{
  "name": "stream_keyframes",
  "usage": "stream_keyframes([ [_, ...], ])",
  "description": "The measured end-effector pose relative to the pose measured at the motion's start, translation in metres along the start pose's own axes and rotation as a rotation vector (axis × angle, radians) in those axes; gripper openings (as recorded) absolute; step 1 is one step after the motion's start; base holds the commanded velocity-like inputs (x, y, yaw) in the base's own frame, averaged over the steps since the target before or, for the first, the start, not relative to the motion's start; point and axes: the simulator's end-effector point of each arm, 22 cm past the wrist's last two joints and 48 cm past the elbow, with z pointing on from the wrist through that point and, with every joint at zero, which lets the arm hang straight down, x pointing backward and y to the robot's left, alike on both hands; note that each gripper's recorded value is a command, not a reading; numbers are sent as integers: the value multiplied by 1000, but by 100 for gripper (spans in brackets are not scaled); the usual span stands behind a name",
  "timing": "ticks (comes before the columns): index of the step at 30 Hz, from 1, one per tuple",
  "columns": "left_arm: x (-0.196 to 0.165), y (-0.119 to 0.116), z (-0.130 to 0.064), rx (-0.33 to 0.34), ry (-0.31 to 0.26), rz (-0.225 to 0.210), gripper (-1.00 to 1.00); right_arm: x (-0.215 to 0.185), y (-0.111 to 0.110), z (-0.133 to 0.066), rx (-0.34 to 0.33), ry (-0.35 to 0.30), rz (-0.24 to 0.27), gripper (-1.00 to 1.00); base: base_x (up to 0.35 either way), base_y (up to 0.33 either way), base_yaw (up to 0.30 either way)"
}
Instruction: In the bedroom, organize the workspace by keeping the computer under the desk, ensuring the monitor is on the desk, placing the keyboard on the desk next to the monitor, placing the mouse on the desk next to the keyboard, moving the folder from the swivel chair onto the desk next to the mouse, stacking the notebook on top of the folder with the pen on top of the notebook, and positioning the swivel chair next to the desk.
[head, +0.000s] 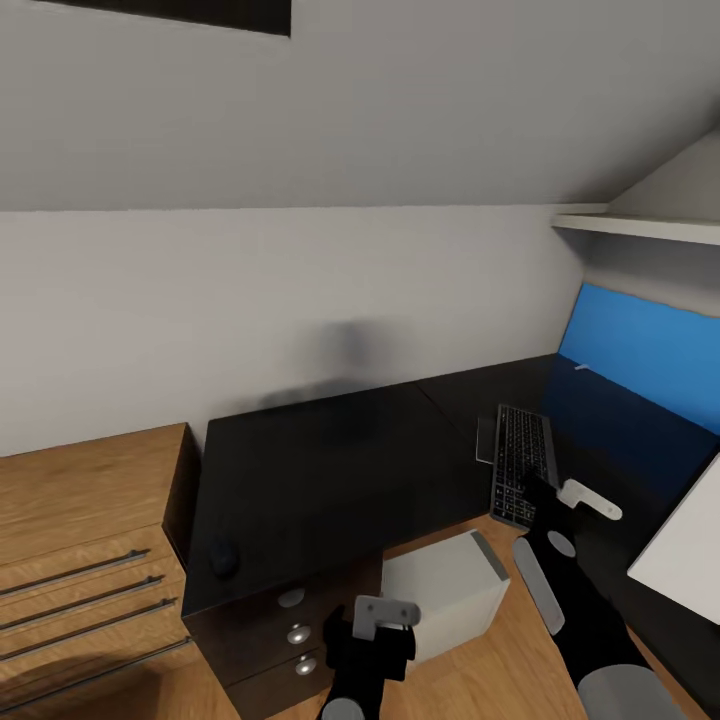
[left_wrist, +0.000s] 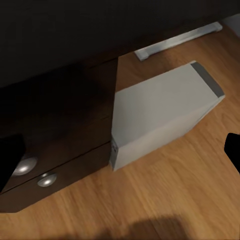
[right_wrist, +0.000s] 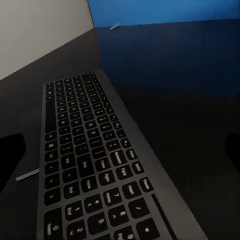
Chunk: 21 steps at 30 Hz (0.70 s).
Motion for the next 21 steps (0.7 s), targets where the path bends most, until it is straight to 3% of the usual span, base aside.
stream_keyframes([
  [21, -4, 40, 12, -81, 10, -63, 100, -5, 3, -2, -5, -8, 12, 100, 0, 0, 0],
])
